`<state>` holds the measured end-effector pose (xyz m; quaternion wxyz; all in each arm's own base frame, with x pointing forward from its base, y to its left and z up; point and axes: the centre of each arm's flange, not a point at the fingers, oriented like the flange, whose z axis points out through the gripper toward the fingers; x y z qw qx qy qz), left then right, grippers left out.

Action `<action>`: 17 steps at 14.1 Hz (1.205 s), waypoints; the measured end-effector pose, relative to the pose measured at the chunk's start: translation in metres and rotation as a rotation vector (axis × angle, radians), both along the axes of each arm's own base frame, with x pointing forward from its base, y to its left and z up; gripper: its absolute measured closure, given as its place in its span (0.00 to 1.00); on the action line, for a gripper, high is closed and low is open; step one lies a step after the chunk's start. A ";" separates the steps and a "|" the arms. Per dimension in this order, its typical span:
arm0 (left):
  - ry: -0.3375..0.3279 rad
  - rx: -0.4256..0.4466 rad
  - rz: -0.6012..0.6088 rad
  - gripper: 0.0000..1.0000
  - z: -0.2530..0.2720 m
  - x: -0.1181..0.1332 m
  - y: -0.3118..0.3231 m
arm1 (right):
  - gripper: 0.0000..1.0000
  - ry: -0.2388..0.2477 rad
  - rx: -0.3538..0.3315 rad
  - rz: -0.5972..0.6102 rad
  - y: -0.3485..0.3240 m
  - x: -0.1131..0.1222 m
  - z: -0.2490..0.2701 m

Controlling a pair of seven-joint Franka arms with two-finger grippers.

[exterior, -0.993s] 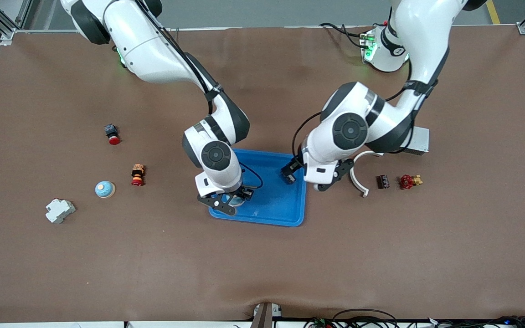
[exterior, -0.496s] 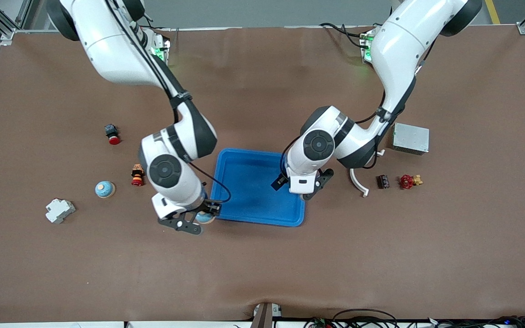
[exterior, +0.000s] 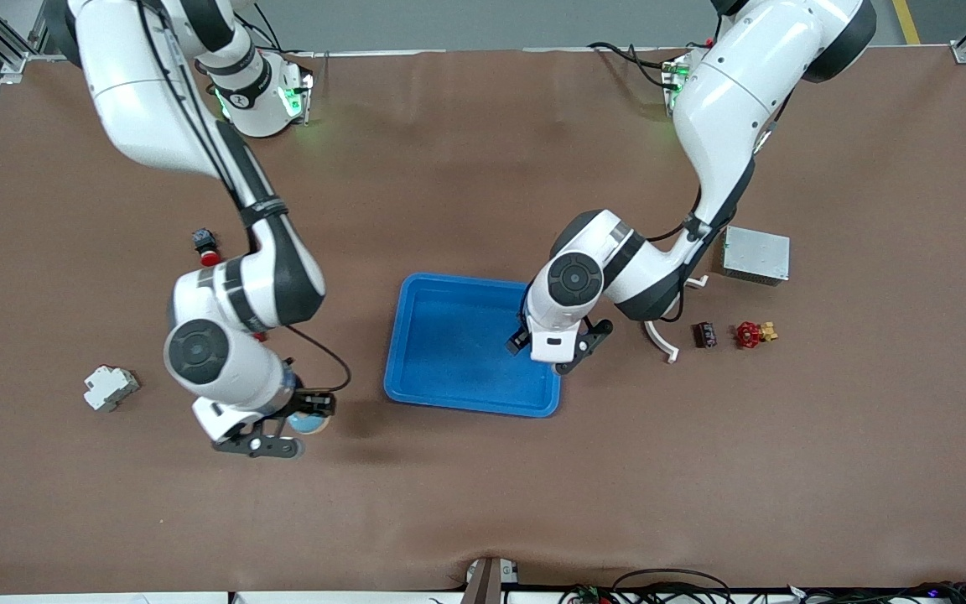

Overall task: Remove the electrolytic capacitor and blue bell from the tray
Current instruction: 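Carry the bell with the right gripper while the left gripper grasps the capacitor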

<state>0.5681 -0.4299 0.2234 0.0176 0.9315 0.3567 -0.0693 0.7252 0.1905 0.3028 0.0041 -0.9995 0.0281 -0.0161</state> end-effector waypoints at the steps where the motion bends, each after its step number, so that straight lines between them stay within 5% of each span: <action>1: 0.002 -0.001 -0.001 0.00 -0.003 -0.003 -0.003 | 0.37 0.005 -0.002 0.025 -0.025 0.005 -0.003; 10: 0.003 0.001 0.075 0.00 -0.041 -0.009 -0.012 | 0.37 0.073 0.029 0.196 -0.191 0.006 -0.041; 14: 0.004 0.005 0.075 0.00 -0.044 -0.009 -0.011 | 0.37 0.057 0.073 0.241 -0.244 -0.002 -0.055; 17: 0.001 0.003 0.074 0.31 -0.043 -0.008 -0.012 | 0.37 0.045 0.070 0.261 -0.266 -0.007 -0.065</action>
